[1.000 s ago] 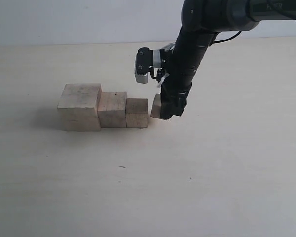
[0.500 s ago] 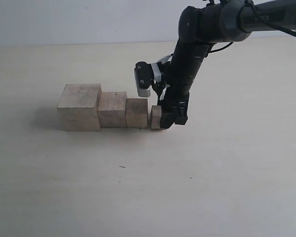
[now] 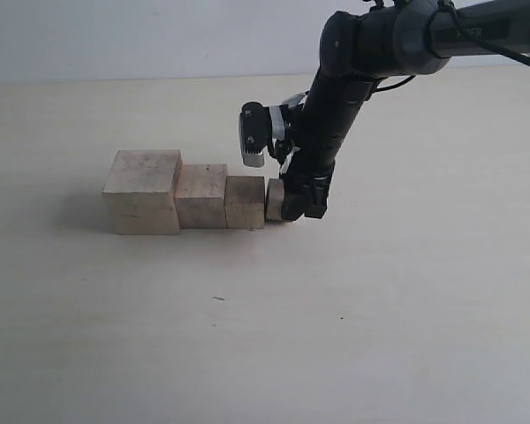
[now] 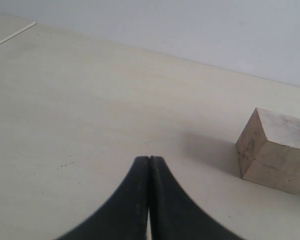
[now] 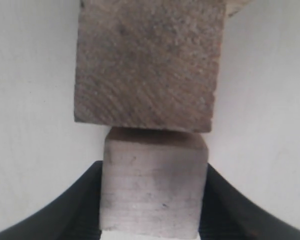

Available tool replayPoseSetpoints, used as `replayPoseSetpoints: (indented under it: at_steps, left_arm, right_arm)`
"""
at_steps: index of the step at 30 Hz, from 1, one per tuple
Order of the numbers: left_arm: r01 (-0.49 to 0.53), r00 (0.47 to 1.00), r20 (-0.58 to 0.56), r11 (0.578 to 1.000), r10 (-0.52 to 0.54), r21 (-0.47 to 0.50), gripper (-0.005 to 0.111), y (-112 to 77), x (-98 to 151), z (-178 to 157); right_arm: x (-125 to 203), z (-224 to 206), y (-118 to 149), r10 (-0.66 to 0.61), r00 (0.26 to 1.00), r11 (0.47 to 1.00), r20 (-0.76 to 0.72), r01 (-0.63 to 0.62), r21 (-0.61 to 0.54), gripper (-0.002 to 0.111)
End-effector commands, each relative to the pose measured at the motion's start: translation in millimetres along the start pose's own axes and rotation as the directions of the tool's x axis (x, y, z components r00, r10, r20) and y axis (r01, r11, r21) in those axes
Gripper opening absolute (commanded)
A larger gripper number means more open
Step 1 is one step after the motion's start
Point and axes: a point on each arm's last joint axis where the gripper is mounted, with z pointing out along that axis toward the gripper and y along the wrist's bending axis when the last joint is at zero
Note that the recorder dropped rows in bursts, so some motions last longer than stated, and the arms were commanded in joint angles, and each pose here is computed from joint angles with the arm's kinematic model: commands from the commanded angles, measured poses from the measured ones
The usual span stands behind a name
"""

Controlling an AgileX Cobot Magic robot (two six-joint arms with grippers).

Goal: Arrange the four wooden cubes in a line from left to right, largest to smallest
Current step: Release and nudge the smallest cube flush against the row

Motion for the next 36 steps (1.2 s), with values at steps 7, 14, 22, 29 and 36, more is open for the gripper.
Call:
replayPoseSetpoints:
  at_steps: [7, 14, 22, 29, 36]
  left_arm:
    - [0.007, 1.0, 0.01, 1.0, -0.007, 0.004, 0.0, -0.2, 0, 0]
    - [0.007, 1.0, 0.01, 1.0, -0.007, 0.004, 0.0, -0.2, 0, 0]
    - [0.007, 1.0, 0.01, 1.0, -0.007, 0.004, 0.0, -0.2, 0, 0]
    - [0.007, 1.0, 0.01, 1.0, -0.007, 0.004, 0.0, -0.2, 0, 0]
    - [0.007, 1.0, 0.01, 1.0, -0.007, 0.004, 0.0, -0.2, 0, 0]
  right_arm:
    - [1, -1, 2, 0.042, 0.999, 0.999, 0.0, -0.042, -0.024, 0.064]
    - [-1, -14, 2, 0.089, 0.996, 0.996, 0.0, -0.089, 0.004, 0.068]
    - [1, -60, 6, 0.172, 0.981, 0.982, -0.09, -0.163, 0.099, 0.068]
    - [6, -49, 2, 0.203, 0.971, 0.975, -0.126, -0.189, 0.117, 0.068]
    - [10, -28, -3, 0.206, 0.97, 0.974, -0.127, -0.191, 0.123, 0.068]
